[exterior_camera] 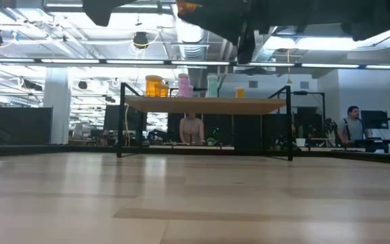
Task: Pick and place medicine bottles onto shelf by color
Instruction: Put the right small orange pill bottle aligned with the other small orange pill bottle on the shelf
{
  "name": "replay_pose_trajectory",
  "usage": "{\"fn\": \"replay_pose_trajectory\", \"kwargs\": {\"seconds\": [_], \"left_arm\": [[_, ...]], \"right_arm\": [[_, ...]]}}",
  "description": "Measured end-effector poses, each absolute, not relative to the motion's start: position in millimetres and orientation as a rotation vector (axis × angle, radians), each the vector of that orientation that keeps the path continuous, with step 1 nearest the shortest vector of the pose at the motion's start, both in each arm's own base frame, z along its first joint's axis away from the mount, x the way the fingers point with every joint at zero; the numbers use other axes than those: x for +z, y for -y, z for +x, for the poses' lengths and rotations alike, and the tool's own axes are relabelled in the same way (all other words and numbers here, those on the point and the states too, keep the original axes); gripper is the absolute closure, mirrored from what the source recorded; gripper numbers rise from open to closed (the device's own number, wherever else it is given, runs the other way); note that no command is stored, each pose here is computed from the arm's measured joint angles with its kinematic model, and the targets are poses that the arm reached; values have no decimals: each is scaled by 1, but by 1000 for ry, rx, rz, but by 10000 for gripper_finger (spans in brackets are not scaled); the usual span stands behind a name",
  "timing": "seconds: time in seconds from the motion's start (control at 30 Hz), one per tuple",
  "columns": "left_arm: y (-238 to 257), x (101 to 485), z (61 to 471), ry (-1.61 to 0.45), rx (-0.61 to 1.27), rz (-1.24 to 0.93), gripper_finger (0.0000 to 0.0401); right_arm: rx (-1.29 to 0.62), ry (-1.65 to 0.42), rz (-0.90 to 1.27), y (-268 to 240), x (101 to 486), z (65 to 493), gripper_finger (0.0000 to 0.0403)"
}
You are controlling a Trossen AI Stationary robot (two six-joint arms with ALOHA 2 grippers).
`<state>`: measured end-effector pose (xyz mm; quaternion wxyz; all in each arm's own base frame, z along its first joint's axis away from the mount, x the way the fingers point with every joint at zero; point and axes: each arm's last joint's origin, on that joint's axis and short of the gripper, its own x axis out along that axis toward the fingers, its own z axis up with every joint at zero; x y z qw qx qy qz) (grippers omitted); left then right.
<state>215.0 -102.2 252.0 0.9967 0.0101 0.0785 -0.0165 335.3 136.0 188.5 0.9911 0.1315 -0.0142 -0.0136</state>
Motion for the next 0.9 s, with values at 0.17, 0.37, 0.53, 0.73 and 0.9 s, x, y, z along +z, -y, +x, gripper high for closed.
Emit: {"fn": "replay_pose_trajectory", "kwargs": {"seconds": [0.17,0.37,0.53,0.73,0.9], "left_arm": [[102,250,223,-129,-24,2,156],[92,247,230,-143,-42,-83,151],[88,249,232,-127,-54,-97,133],[93,244,243,-78,-90,-99,116],[94,232,256,-78,-108,-105,115]], "right_arm": [[-33,61,252,-133,192,337,280],[-42,92,215,-128,195,338,280],[-42,92,214,-128,195,338,280],[-42,95,212,-128,196,338,280],[-43,92,212,-128,195,338,280]]}}
